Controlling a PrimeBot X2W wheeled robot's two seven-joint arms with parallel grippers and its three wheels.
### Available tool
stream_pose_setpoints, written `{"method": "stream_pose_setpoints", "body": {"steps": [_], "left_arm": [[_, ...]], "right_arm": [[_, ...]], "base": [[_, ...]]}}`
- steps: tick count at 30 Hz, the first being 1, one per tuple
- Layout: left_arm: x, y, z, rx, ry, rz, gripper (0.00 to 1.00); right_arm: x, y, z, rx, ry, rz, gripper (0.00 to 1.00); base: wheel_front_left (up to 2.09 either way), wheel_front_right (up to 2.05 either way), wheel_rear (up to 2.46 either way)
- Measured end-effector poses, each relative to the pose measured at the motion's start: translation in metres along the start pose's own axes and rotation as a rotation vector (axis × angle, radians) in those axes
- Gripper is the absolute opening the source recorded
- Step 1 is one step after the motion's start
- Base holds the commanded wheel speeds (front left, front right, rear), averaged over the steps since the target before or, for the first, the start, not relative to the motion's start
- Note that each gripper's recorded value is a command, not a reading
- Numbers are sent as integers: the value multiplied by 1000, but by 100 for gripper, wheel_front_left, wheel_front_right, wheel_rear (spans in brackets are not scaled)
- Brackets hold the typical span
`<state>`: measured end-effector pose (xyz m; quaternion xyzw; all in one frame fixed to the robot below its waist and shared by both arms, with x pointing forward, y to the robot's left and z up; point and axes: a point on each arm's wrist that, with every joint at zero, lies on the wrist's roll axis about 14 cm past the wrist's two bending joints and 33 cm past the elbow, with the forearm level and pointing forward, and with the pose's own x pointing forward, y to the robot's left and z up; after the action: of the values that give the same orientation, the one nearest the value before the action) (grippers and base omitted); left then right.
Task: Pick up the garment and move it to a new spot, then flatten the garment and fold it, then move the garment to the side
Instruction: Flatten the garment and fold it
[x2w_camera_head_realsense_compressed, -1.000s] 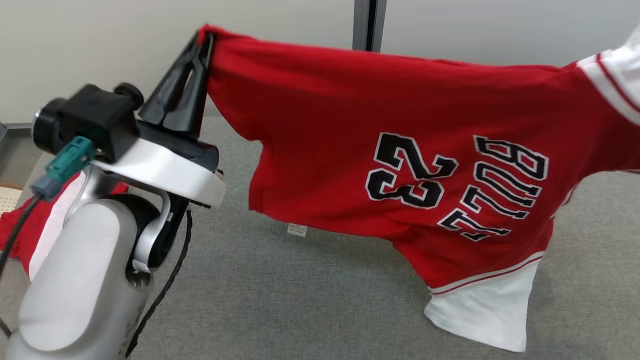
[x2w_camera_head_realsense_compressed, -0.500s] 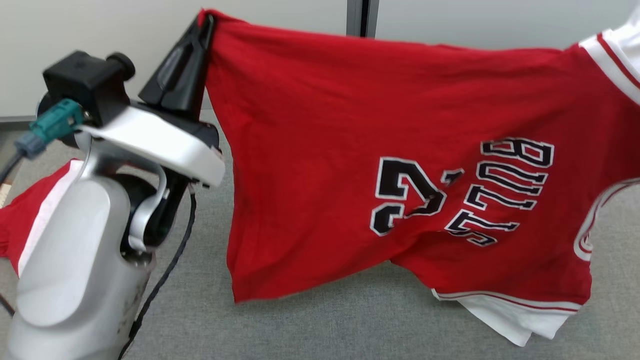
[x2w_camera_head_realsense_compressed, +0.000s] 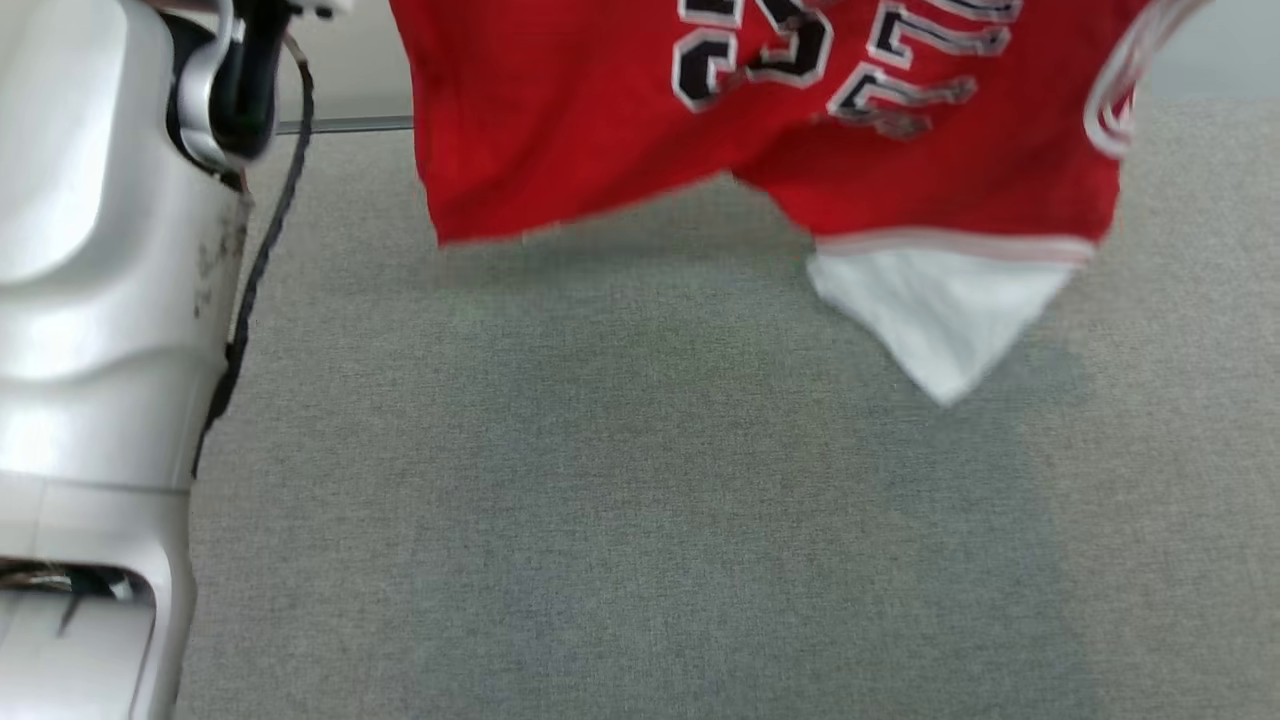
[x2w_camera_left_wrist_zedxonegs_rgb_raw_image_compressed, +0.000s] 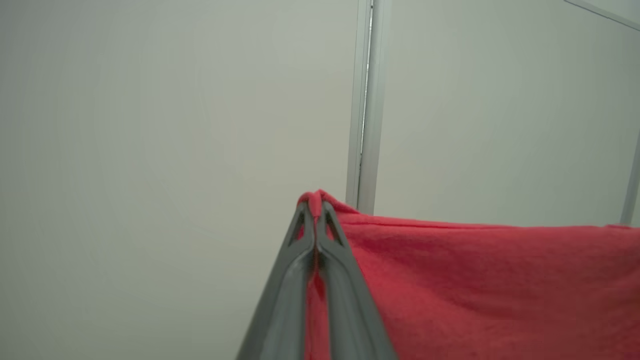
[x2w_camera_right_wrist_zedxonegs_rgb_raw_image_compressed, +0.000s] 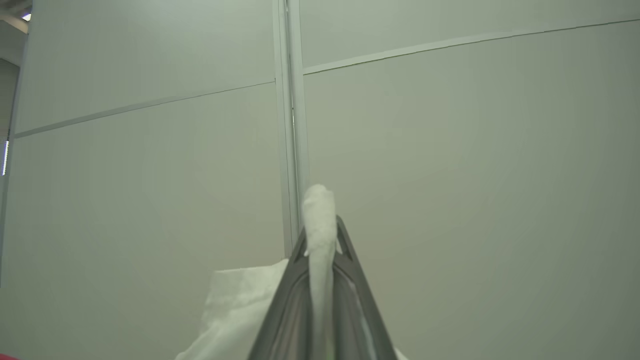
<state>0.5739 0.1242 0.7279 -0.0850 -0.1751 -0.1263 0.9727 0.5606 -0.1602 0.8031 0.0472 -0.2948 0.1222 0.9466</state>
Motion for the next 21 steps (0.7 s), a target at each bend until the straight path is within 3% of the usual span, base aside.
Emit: {"method": "stream_pose_setpoints", "body": {"steps": [4, 6, 12, 16, 21], "left_arm": [[15, 7, 6, 8, -22, 28, 0], [17, 11, -7, -6, 10, 47, 0], [-1, 29, -87, -44, 213, 112, 0], [-37, 39, -160, -82, 398, 160, 0], [-75, 38, -221, -137, 534, 193, 0]], "right_arm": [[23, 17, 13, 10, -55, 26, 0], [26, 26, -2, -9, -10, 52, 0], [4, 31, -95, 6, 248, 48, 0], [-39, 28, -170, 35, 467, 20, 0], [-100, 28, -238, 87, 651, -12, 0]], "base": [[0, 0, 0], [0, 0, 0], [0, 0, 0], [0, 0, 0], [0, 0, 0]]}}
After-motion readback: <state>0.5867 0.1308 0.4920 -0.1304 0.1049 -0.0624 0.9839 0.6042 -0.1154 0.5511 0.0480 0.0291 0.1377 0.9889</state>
